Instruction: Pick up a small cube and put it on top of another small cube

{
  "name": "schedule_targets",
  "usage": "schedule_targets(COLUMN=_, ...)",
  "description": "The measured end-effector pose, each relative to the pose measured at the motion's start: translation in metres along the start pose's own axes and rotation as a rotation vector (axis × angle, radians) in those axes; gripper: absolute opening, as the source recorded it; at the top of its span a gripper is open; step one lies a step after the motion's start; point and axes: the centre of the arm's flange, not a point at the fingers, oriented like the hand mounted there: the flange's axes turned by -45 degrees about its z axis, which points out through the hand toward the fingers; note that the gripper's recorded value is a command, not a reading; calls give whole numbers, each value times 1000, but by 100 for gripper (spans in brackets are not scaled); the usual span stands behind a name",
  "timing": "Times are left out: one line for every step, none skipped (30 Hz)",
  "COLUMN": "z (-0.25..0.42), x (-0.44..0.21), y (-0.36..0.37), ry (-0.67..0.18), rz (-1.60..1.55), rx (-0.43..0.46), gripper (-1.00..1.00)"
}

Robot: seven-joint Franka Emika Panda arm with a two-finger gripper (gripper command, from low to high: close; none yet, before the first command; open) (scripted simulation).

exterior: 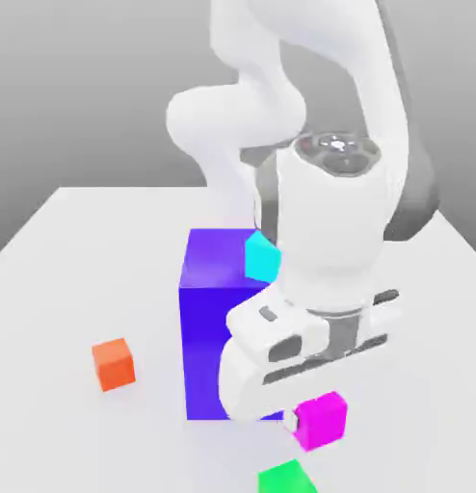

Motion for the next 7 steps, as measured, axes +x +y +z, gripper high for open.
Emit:
schedule_targets(z=14, x=0, y=2, ry=-6, rz=6, rx=2, gripper=-100)
schedule_targets(z=28, x=0, y=3, ry=-3, rz=9, rx=0, gripper=100)
schedule_targets(z=28, x=0, y=3, ry=-3, rz=9, rx=0, gripper=100)
schedule_targets(z=28, x=0, y=3, ry=-3, rz=9, rx=0, gripper=100)
schedule_targets(z=28, x=0, y=3, ry=-3, rz=9, rx=0, gripper=100)
schedule_targets(z=28, x=0, y=3, ry=-3, rz=9, rx=0, gripper=100)
schedule_targets(z=28, x=0, y=3, ry=-3, rz=9, rx=0, gripper=100)
